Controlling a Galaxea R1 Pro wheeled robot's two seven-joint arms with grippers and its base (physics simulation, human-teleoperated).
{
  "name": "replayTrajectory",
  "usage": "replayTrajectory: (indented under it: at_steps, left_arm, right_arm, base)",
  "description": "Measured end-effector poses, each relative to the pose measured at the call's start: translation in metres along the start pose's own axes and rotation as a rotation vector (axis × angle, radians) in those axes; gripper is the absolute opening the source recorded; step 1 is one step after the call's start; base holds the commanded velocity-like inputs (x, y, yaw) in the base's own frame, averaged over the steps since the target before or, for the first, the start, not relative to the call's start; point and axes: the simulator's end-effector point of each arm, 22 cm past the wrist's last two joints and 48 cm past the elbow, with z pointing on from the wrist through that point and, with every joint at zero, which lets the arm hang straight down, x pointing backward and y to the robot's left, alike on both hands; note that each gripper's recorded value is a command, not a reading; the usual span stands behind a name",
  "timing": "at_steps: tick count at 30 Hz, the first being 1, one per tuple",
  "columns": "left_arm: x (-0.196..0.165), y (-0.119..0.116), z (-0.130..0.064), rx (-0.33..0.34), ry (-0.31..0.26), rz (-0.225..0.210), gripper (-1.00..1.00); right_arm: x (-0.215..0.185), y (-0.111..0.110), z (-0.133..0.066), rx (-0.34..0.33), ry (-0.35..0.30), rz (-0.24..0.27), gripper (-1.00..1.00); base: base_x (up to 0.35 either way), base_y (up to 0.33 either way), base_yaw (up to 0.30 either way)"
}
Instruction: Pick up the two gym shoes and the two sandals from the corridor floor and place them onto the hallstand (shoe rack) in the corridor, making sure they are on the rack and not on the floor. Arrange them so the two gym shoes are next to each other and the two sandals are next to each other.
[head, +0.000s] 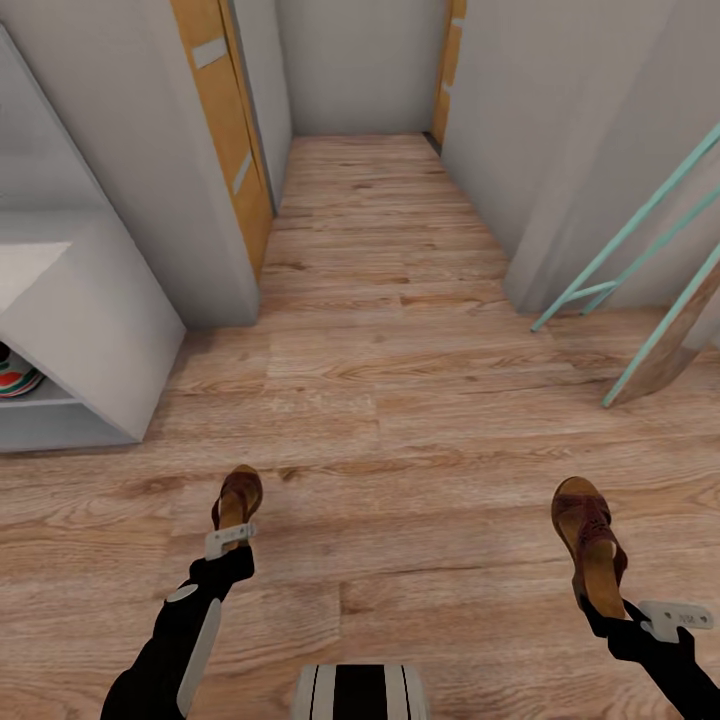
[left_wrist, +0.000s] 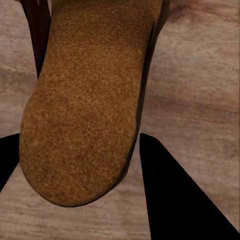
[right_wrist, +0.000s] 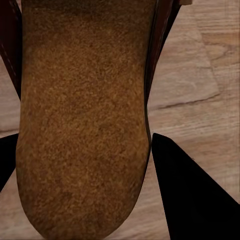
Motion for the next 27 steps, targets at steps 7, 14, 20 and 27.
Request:
replayTrajectory:
  at_steps: [7, 14, 20, 27]
  left_arm:
    - [-0.0004, 0.0001, 0.0002, 0.001, -0.003, -0.002, -1.0]
    - [-0.0003, 0.0003, 0.0003, 0.001, -0.004, -0.002, -1.0]
    - [-0.0004, 0.0003, 0.0002, 0.001, -0.004, -0.003, -1.0]
    - [-0.0002, 0.0004, 0.0003, 0.001, -0.004, -0.003, -1.0]
  right_arm:
    - [-0.0003, -0.0009, -0.0002, 0.002, -0.001, 0.0, -1.0]
    - [-0.0005, -0.0009, -0.0002, 0.002, -0.001, -0.001, -1.0]
    - [-0.0006, -0.0006, -0.0002, 0.001, -0.001, -0.001, -1.0]
    - [-0.001, 0.0005, 0.0001, -0.001, -0.002, -0.003, -1.0]
  base:
    - [0.0, 0.213, 0.0]
    - [0.0, 0.263, 0.0]
    - [0.0, 0.274, 0.0]
    - [0.0, 0.276, 0.0]
